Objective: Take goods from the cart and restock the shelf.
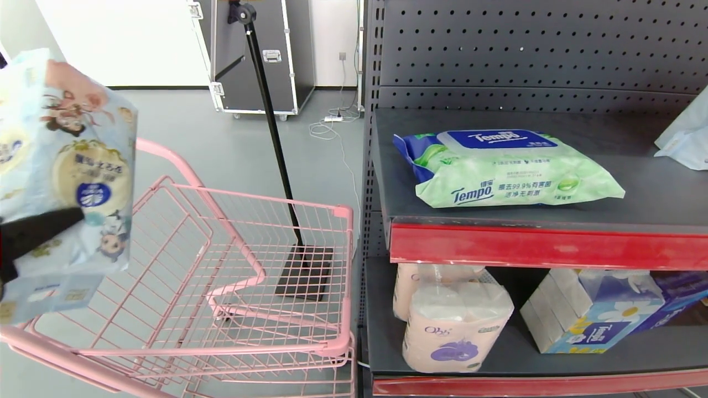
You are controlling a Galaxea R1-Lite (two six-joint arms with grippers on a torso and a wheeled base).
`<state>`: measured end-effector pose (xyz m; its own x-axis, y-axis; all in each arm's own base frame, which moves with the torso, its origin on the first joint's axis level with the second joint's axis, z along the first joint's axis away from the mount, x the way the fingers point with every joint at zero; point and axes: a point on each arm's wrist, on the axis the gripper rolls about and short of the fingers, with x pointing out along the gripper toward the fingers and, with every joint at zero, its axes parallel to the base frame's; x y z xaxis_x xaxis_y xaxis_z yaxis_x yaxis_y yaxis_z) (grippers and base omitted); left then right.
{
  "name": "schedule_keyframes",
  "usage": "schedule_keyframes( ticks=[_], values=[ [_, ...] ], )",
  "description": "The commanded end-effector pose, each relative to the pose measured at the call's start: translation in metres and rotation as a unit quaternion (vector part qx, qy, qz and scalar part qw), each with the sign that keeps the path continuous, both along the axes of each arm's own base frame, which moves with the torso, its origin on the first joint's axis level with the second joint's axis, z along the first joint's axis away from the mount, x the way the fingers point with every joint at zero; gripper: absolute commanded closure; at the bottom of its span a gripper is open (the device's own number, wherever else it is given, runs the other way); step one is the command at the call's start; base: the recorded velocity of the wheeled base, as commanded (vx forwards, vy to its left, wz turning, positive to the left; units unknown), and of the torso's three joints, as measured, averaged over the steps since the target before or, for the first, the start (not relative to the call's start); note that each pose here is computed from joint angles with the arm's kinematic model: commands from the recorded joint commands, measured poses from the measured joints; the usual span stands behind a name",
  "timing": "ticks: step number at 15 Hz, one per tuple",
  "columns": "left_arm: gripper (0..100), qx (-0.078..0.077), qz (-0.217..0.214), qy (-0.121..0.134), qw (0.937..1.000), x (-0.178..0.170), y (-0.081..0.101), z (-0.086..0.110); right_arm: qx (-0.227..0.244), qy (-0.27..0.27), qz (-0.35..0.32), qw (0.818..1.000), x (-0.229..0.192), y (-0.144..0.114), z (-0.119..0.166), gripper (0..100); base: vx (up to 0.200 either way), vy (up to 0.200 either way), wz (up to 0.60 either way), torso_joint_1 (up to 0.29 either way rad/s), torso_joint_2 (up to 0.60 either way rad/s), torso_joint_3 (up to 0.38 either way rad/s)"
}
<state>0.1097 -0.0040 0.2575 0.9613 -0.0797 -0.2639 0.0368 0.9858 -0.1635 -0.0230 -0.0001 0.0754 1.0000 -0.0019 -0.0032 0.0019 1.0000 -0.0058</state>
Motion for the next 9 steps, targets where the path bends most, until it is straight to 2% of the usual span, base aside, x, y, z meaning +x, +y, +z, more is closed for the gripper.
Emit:
schedule_keyframes(
  ticks=[1,2,4,6,7,9],
  values=[
    [100,-0.002,-0.003,-0.069,0.9976,-0.107,0.002,-0.013,-0.001,0.000,0.000,1.000,0.000,0.000,0.000,0,0.000,0.000,0.00,0.000,0.00,0.000],
    [100,-0.001,-0.016,-0.080,0.9967,-0.132,0.003,-0.029,-0.001,-0.001,0.000,1.000,0.000,0.000,0.000,0,0.000,0.000,0.00,0.000,0.00,0.000],
    [100,0.017,-0.039,-0.096,0.9945,-0.162,0.006,-0.058,-0.001,0.000,0.000,1.000,0.000,0.000,0.000,0,0.000,0.000,0.00,0.000,0.00,0.000],
    [100,0.022,-0.037,-0.102,0.9938,-0.176,0.007,-0.074,-0.002,0.000,0.000,1.000,0.000,0.000,0.000,0,0.000,0.000,0.00,0.011,-0.06,-0.043],
    [100,0.034,-0.038,-0.100,0.9936,-0.181,0.008,-0.086,-0.002,0.000,0.000,1.000,0.000,0.000,0.000,0,0.000,0.000,0.00,0.061,-0.29,-0.207],
    [100,0.035,-0.045,-0.102,0.9931,-0.181,0.008,-0.086,-0.001,0.000,0.000,1.000,0.000,0.000,0.000,0,0.000,0.000,0.00,0.110,-0.42,-0.300]
  ],
)
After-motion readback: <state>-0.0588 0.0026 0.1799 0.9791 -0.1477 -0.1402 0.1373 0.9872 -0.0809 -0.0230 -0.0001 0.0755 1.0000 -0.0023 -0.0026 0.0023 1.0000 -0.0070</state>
